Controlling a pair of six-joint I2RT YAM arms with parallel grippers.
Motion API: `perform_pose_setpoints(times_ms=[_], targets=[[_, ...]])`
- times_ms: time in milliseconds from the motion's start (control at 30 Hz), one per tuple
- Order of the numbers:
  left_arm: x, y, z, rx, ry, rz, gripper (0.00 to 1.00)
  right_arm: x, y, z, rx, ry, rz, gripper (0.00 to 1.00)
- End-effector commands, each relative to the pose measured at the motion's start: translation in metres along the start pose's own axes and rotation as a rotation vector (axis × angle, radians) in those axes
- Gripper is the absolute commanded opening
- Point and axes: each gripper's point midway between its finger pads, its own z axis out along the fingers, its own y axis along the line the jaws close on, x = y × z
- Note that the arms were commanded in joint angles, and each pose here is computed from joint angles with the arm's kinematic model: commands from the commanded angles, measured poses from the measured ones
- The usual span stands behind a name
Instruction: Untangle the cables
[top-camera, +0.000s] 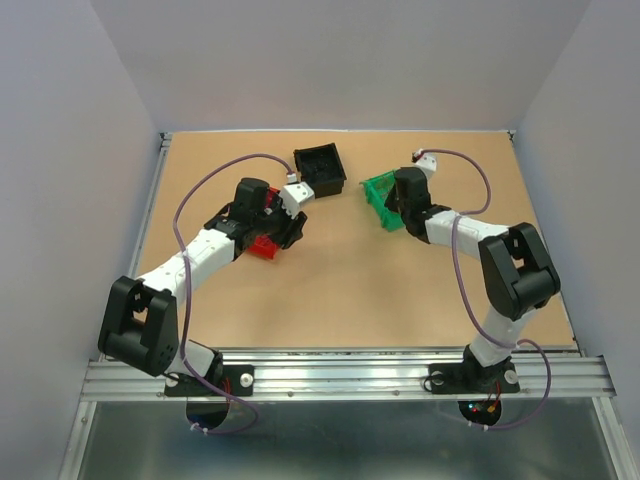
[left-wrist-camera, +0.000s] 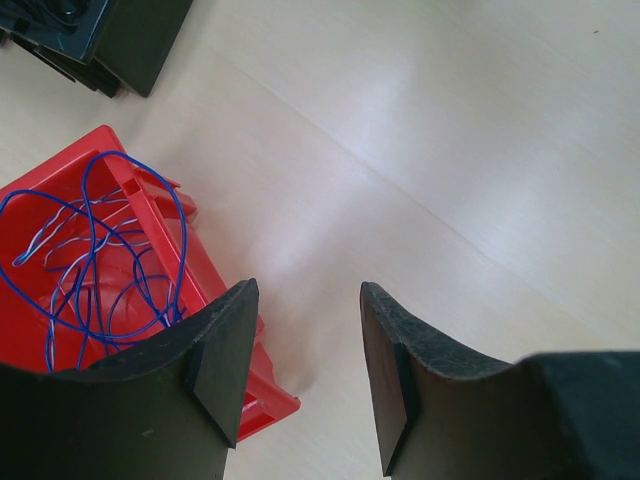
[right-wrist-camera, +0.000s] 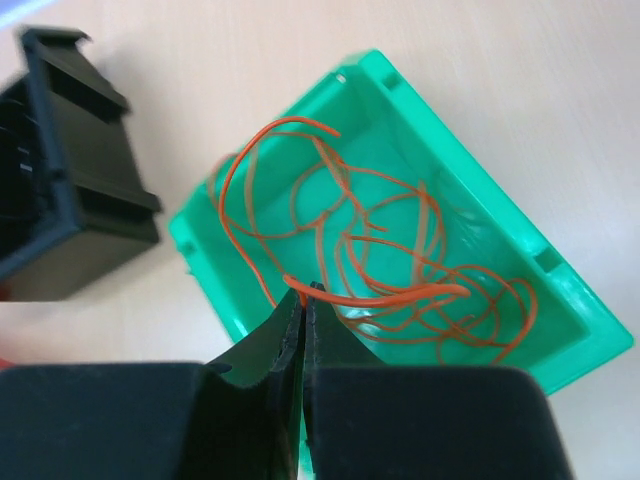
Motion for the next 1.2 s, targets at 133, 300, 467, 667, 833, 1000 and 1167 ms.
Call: perform_pose_setpoints(times_ms=[133, 300, 467, 667, 833, 1000, 1167], targets=[[-0.005, 0.001, 0.001, 0.002, -0.017, 0.012, 0.56, 0.022, -0.025, 0.015, 0.121, 0.115, -0.218, 0.08], [-0.004, 0.001, 0.002, 0.001, -0.014, 0.011, 0.56, 0.003, -0.016, 0.013, 0.107, 0.078, -0.22, 0.21], [-0.003, 0.002, 0.002, -0.002, -0.01, 0.01, 0.56, -0.028, 0.0, 0.0, 0.057, 0.023, -0.209, 0.29], [-0.004, 0.003, 0.001, -0.008, -0.014, 0.014, 0.56, -0.048, 0.006, -0.023, 0.014, -0.009, -0.196, 0.37], [-0.007, 0.002, -0.003, -0.011, -0.031, 0.023, 0.57, -0.052, -0.003, -0.049, 0.008, -0.03, -0.167, 0.64], [-0.027, 0.013, -0.032, -0.057, -0.144, 0.017, 0.61, -0.036, -0.01, -0.084, -0.083, 0.0, -0.165, 0.81], [-0.047, 0.047, -0.079, -0.188, -0.306, 0.007, 0.63, -0.015, -0.033, -0.119, -0.141, -0.029, -0.199, 0.82]])
